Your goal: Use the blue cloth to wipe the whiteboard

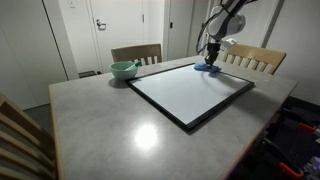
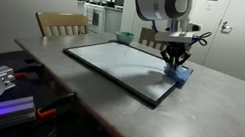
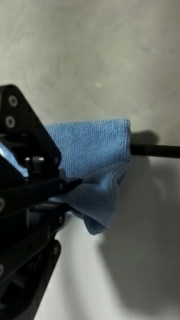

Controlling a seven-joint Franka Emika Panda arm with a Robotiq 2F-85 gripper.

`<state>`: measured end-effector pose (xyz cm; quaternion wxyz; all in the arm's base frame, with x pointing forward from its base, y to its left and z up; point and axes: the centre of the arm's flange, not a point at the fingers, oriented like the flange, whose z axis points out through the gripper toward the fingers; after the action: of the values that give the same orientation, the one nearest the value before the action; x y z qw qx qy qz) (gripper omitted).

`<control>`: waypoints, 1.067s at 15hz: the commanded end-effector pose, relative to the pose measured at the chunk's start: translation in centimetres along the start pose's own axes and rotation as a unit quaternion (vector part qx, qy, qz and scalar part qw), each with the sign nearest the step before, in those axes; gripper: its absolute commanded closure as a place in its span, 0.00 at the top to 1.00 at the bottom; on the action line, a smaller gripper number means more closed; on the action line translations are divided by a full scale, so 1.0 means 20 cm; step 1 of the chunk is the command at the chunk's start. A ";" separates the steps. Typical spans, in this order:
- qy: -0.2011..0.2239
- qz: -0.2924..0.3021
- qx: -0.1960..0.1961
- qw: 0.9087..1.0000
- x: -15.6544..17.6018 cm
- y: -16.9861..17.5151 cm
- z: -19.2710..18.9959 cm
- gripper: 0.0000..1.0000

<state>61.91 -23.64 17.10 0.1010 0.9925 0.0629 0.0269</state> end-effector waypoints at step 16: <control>0.027 -0.103 0.149 0.983 0.02 0.09 -0.84 1.00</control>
<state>62.01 -21.38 33.10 -0.0097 0.9856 0.1613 0.0498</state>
